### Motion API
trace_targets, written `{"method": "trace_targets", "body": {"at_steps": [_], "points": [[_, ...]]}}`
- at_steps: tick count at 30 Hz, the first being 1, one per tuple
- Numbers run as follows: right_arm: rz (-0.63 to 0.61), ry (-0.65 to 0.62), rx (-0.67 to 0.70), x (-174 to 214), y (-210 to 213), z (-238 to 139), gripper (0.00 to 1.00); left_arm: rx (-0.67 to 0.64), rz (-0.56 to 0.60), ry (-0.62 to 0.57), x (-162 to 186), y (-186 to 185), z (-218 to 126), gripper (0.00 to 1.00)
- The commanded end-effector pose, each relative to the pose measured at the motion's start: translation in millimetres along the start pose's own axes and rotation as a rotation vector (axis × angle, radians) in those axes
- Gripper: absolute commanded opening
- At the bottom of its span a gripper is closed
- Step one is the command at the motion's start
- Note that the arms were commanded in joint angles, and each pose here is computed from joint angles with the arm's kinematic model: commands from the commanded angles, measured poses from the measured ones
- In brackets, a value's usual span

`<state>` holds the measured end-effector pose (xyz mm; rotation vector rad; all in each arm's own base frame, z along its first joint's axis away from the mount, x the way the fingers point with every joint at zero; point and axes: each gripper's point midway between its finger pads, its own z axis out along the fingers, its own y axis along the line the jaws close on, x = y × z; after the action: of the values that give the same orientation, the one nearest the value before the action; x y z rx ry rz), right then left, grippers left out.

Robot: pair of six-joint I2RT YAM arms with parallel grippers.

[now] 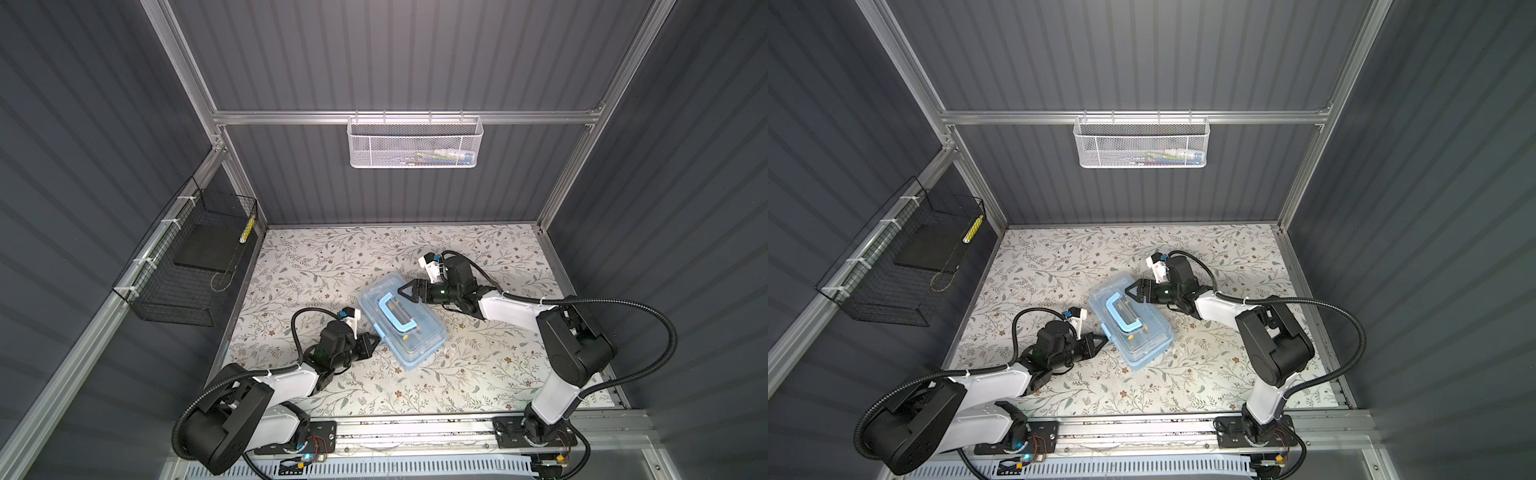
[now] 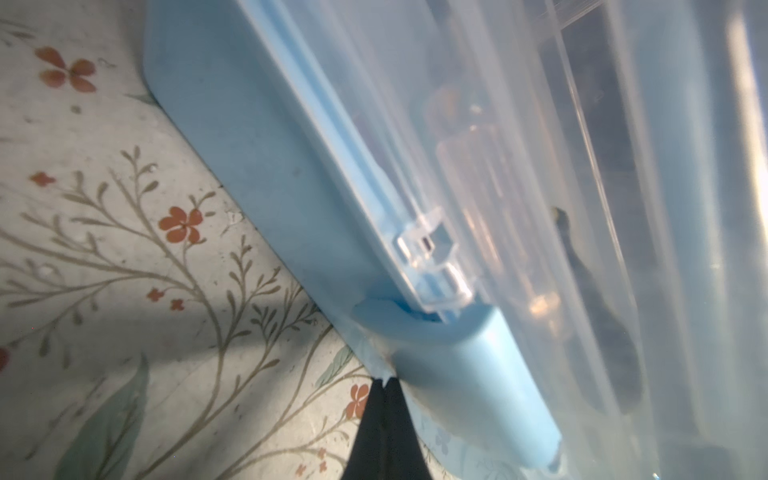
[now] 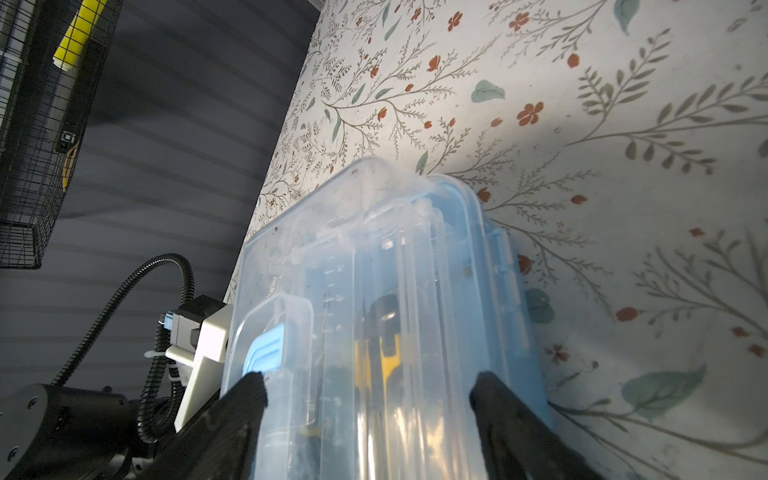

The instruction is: Pack the tool kit

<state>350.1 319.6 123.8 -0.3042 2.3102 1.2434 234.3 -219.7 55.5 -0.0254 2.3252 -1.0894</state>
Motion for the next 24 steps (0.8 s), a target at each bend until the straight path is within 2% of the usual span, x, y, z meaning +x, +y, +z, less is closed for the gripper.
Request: {"method": "trace_targets", "body": {"at_steps": [1,14,18,24], "points": [[0.166,0.223,0.058,72,-26,7,0.81,0.099,0.056,-0.090,-31,-34,1,0.00],[0.176,0.243,0.036,86,-16,15,0.80,0.261,0.047,-0.170,-62,-69,20,0.00],[0.175,0.241,0.044,86,-17,15,0.80,0.241,0.087,-0.164,-71,-79,16,0.00],[0.168,0.252,0.068,87,-22,16,0.81,0.127,0.140,-0.106,-61,-69,1,0.00]]}}
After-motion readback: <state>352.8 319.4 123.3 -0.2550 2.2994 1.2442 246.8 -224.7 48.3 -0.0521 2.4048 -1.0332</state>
